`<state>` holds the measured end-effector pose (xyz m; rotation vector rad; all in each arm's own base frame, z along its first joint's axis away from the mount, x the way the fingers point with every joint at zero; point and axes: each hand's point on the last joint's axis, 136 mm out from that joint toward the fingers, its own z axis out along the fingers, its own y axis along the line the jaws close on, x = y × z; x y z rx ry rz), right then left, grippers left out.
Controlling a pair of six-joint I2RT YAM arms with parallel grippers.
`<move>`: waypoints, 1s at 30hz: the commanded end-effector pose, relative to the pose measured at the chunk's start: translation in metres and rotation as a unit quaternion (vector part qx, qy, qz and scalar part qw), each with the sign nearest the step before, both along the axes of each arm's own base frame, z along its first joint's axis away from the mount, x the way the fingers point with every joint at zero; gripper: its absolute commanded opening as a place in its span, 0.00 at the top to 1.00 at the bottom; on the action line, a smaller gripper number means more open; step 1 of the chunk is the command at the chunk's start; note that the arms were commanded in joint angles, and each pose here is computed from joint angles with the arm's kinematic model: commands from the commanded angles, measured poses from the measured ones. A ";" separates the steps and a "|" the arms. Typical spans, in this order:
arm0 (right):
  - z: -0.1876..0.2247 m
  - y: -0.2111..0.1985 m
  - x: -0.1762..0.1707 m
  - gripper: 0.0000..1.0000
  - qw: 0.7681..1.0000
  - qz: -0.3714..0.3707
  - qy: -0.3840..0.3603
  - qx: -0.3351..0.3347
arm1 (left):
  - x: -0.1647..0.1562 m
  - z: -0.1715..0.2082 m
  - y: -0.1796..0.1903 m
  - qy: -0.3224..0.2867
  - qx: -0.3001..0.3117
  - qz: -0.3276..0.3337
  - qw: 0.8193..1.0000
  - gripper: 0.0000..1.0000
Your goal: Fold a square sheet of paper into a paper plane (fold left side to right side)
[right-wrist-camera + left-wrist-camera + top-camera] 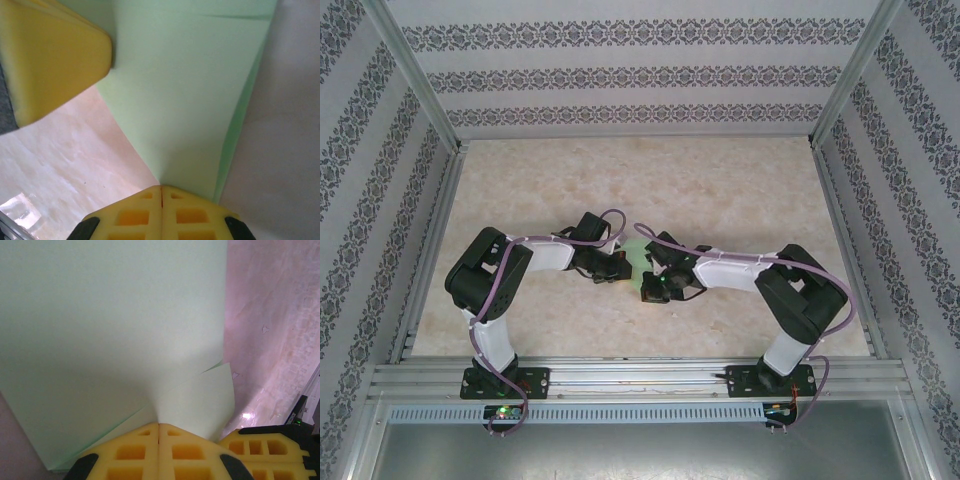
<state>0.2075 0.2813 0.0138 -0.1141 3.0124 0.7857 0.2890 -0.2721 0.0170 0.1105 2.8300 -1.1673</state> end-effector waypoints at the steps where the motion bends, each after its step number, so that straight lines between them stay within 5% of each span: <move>1: -0.018 -0.031 -0.028 1.00 0.997 -0.009 0.049 -0.054 | -0.013 -0.036 0.024 0.028 0.083 0.011 0.996 1.00; 10: -0.019 -0.055 -0.038 1.00 0.996 -0.022 0.063 -0.059 | -0.013 -0.035 0.023 0.033 0.081 0.015 0.996 1.00; 16: 0.014 -0.048 -0.016 1.00 1.000 -0.016 0.017 -0.003 | -0.011 -0.030 0.014 0.043 0.049 0.032 0.997 1.00; 23: 0.060 -0.049 0.036 0.80 0.994 0.000 -0.087 0.063 | 0.007 0.000 -0.004 0.016 -0.008 0.047 0.999 0.90; 30: 0.070 -0.036 0.066 0.58 0.981 0.054 -0.162 0.096 | 0.028 0.045 0.006 -0.068 0.017 0.044 0.997 0.69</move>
